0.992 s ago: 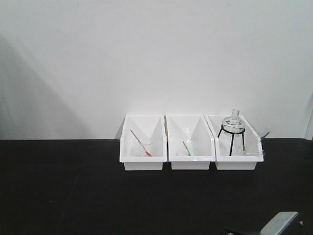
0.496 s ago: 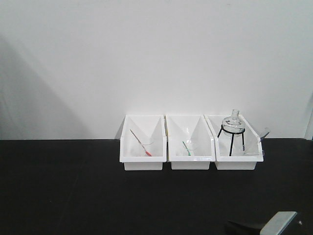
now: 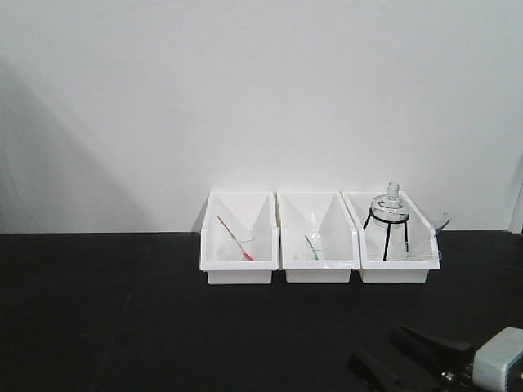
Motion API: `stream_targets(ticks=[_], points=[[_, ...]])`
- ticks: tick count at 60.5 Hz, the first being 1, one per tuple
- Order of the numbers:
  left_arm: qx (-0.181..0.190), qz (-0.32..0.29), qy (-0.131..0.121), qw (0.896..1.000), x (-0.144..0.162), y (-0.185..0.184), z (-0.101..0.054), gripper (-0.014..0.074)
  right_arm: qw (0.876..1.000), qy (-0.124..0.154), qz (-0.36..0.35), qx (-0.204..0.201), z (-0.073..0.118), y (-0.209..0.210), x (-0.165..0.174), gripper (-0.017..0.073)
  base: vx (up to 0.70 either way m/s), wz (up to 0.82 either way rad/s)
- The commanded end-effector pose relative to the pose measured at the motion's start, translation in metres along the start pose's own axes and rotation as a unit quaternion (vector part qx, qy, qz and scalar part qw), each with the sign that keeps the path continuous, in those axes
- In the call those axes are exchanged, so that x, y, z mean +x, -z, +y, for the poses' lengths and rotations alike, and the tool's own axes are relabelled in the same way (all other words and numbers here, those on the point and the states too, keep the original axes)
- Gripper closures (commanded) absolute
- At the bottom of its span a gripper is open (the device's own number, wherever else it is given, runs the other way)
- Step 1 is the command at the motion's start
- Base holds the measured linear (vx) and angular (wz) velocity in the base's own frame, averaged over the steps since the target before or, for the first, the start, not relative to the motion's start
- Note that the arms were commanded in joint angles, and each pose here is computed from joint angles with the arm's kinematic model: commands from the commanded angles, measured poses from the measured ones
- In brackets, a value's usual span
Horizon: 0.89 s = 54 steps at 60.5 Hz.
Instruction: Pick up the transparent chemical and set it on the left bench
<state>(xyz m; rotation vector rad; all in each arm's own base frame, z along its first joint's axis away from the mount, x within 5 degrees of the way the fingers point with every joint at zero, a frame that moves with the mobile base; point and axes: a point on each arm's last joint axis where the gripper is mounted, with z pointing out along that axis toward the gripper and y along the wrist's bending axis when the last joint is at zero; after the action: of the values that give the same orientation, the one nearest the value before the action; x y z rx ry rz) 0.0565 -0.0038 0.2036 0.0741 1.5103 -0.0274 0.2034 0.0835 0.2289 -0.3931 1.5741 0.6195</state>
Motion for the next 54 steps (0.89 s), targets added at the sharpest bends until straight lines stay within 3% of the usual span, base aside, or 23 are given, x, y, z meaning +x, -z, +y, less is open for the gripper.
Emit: stream_targets(ticks=[1,11,17,29,42,54], points=[[-0.001,-0.041,0.004,0.999,-0.003,0.001,0.000,0.0597,0.997,0.019,-0.077,0.019,0.001,0.006,-0.031,0.0150,0.00,0.00],[-0.001,-0.041,0.004,0.999,-0.003,0.001,0.000,0.0597,0.995,0.029,-0.015,0.096,0.003,0.033,-0.041,0.0412,0.00,0.00],[-0.001,-0.041,0.004,0.999,-0.003,0.001,0.000,0.0597,0.986,0.042,0.045,0.157,0.003,0.058,-0.043,0.0568,0.00,0.00],[-0.001,-0.041,0.004,0.999,-0.003,0.001,0.000,0.0597,0.957,0.030,0.104,0.268,0.006,0.112,-0.044,0.0568,0.00,0.00],[-0.001,-0.041,0.004,0.999,-0.003,0.001,0.000,0.0597,0.947,0.023,0.100,0.305,0.011,0.139,-0.045,0.0567,0.00,0.00],[-0.001,-0.041,0.004,0.999,-0.003,0.001,0.000,0.0597,0.947,0.019,0.094,0.308,0.012,0.142,-0.045,0.0567,0.00,0.00]])
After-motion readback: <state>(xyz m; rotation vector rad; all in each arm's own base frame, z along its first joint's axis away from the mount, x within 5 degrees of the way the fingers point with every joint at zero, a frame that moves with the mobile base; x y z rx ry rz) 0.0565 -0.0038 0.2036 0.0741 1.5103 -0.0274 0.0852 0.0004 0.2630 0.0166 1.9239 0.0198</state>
